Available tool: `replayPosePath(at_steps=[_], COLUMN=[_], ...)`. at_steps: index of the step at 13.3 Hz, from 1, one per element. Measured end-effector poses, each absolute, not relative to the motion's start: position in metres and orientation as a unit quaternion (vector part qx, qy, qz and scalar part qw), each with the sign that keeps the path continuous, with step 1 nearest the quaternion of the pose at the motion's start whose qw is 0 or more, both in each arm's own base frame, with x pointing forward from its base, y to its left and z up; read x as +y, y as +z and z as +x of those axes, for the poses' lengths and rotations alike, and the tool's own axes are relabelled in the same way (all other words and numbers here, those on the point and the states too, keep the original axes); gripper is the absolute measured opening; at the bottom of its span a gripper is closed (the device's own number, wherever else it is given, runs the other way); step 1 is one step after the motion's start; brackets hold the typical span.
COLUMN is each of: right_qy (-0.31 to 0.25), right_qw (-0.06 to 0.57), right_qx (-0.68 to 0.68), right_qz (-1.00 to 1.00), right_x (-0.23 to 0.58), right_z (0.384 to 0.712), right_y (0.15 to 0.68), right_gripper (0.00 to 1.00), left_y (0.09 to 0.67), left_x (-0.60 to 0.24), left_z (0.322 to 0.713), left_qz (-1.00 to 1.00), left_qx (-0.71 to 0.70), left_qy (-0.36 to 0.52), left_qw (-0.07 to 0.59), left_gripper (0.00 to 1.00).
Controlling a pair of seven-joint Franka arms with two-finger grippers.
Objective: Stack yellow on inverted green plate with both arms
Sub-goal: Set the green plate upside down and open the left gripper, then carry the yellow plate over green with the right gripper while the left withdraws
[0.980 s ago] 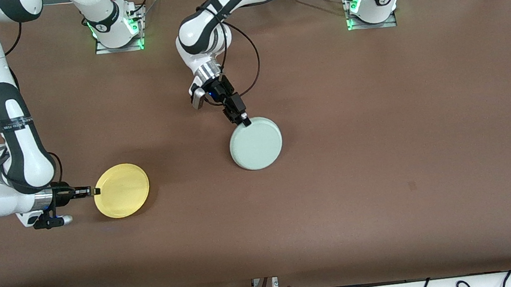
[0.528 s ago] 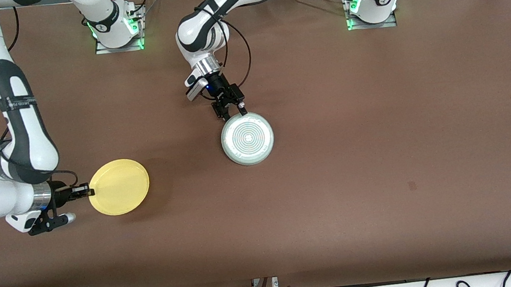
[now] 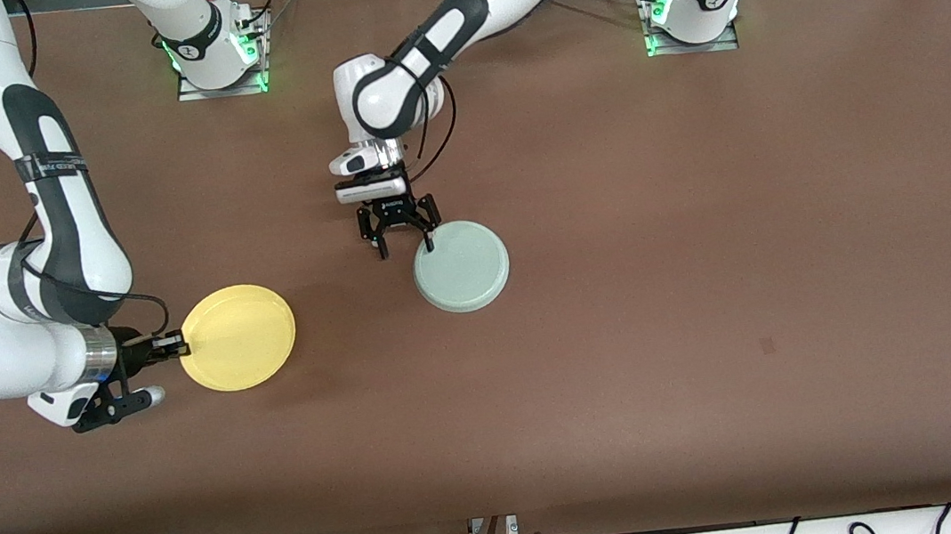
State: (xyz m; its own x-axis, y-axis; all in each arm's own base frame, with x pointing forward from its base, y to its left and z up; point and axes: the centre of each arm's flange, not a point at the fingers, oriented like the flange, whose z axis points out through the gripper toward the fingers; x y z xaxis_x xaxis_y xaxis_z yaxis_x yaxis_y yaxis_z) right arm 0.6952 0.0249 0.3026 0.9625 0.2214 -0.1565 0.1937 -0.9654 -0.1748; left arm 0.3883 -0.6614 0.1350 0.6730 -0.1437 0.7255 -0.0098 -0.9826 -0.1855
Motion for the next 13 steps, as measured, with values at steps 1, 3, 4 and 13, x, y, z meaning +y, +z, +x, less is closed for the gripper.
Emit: replayPosePath(at_steps=[1,3,4,13], right_qy=[0.096,0.108,0.112,0.141], right_qw=[0.078,0.074,0.073,0.088], right_qx=[-0.095,-0.077,-0.07,-0.012], right_qz=[-0.988,-0.988,-0.989,-0.986], right_x=[0.038,0.068,0.08,0.145], right_z=[0.693,0.689,0.687,0.67], right_y=[0.303,0.303,0.303,0.294], right_gripper=[0.02,0.02,0.02,0.02], left_y=[0.141,0.16,0.171,0.303], left_x=[-0.657,-0.649,-0.643,-0.51], left_z=[0.402,0.429,0.444,0.602], left_qz=[-0.921,-0.941,-0.948,-0.989], left_qx=[0.014,-0.053,-0.075,-0.006], left_qy=[-0.384,-0.334,-0.309,-0.149], left_qw=[0.068,0.033,0.024,0.015], left_gripper=[1.0,1.0,1.0,1.0])
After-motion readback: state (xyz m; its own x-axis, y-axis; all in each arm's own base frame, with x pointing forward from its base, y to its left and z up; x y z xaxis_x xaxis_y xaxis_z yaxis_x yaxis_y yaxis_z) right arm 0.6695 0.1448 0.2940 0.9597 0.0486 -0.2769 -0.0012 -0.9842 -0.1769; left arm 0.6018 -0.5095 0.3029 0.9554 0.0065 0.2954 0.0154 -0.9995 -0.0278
